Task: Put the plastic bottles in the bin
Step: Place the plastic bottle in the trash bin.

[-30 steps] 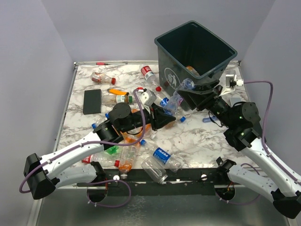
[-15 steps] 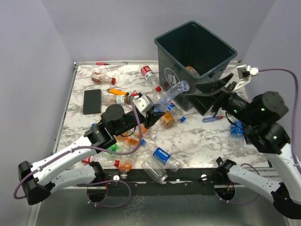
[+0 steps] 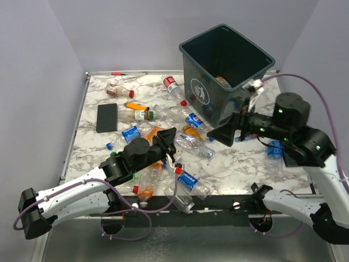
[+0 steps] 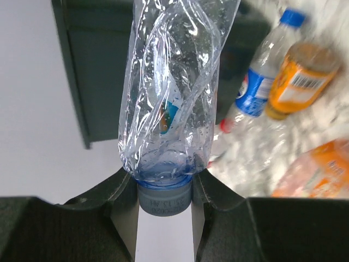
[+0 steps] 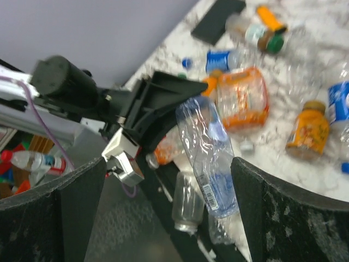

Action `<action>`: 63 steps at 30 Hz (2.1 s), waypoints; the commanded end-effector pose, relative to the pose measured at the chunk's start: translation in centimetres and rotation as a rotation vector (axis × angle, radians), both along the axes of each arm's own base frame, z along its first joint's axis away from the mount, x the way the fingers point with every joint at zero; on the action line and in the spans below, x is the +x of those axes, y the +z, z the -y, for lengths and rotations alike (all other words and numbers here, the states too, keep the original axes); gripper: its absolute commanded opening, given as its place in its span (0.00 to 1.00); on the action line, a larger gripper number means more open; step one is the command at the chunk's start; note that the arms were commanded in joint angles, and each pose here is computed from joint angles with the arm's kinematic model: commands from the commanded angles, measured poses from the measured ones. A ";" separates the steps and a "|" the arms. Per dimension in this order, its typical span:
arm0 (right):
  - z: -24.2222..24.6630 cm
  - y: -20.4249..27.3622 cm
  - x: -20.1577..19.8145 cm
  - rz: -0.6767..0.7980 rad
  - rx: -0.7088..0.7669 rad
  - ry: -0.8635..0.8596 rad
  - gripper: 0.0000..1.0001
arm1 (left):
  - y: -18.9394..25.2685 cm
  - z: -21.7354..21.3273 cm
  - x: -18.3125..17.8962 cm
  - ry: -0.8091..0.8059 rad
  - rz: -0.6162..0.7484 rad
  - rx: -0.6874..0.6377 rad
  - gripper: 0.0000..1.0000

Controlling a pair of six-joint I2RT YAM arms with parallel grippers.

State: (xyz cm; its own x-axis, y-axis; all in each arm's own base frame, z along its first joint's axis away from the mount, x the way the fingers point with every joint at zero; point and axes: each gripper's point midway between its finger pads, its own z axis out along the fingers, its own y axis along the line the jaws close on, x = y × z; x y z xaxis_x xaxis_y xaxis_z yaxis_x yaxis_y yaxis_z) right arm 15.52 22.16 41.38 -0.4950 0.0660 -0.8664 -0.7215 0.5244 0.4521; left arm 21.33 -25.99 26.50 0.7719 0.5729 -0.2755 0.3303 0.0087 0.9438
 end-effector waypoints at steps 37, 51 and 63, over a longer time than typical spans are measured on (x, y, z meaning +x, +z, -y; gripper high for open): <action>-2.7 -10.7 1.1 -0.028 -0.065 0.059 0.28 | 9.2 0.8 0.0 0.108 0.021 -0.342 0.99; -1.4 -6.5 1.5 0.376 0.208 -0.016 0.25 | 16.3 6.0 -5.9 -0.221 -1.207 -1.246 0.99; -1.4 -5.4 1.2 0.434 0.251 -0.003 0.23 | 17.1 10.0 -6.9 -0.504 -1.674 -1.193 0.81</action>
State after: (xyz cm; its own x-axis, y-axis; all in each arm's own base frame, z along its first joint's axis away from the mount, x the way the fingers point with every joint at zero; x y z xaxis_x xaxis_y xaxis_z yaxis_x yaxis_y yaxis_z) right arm 16.88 23.60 35.23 -0.1377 0.2738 -0.9519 -0.8572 0.4485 0.2531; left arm 17.88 -35.73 40.94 -0.4112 -0.4992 -0.7627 0.8287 0.1439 -0.5409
